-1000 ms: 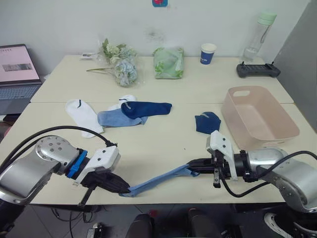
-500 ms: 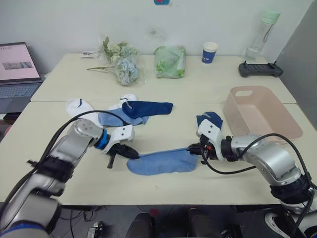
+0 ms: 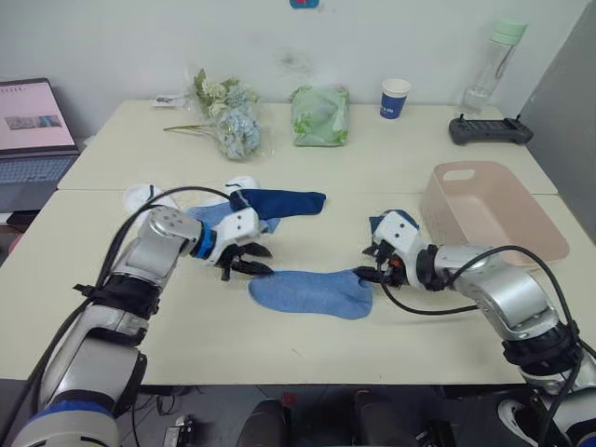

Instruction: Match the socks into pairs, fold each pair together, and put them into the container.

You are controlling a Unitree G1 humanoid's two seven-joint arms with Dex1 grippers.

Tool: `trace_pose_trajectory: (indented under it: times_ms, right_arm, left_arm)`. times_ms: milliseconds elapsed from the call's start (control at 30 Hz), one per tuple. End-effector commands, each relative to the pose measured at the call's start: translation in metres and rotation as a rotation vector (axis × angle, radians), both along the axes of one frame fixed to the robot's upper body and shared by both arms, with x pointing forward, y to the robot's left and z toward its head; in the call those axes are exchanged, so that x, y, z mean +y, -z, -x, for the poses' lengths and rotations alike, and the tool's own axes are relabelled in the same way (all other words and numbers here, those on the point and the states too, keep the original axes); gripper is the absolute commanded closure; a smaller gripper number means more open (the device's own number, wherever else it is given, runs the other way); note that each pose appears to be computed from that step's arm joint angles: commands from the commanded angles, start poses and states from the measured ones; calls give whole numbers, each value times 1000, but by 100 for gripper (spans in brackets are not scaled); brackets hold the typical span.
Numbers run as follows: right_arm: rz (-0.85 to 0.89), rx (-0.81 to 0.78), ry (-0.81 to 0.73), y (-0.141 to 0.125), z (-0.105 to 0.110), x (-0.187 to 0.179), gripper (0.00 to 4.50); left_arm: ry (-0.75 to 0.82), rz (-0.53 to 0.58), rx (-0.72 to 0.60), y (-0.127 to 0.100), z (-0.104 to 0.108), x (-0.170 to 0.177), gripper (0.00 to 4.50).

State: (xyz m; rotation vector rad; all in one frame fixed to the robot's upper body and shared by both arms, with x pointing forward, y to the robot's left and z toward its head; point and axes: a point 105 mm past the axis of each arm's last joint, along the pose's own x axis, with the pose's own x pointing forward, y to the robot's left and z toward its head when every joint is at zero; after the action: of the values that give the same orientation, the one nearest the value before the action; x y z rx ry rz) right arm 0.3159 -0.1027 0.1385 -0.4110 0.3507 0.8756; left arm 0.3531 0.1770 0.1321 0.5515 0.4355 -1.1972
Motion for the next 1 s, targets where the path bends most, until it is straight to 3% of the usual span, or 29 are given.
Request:
trace_pose_trajectory:
  times_ms: [33,100,167,367,667,767,833,1000]
  right_arm:
    - [-73,-88,57,-27,4,-6,57]
    - [-129,-84,81,-32,14,-9,0]
    - [-183,-59,96,-30,22,-8,0]
    - [-149,9,145,6,38,-6,0]
    - [-160,73,265,42,41,-9,0]
    - [-186,117,277,51,43,-8,0]
    - [-202,135,274,54,44,-5,38]
    - [-224,146,253,54,44,2,204]
  left_arm:
    - [-73,81,-2,-19,10,10,129]
    - [-152,143,62,-12,23,17,65]
    - [-235,191,94,-4,31,19,1]
    - [-388,183,106,30,42,17,1]
    - [-484,247,151,52,45,0,1]
    - [-493,250,193,57,48,-1,62]
    - [-474,236,215,61,53,-3,123]
    - [-419,250,254,63,65,-15,281]
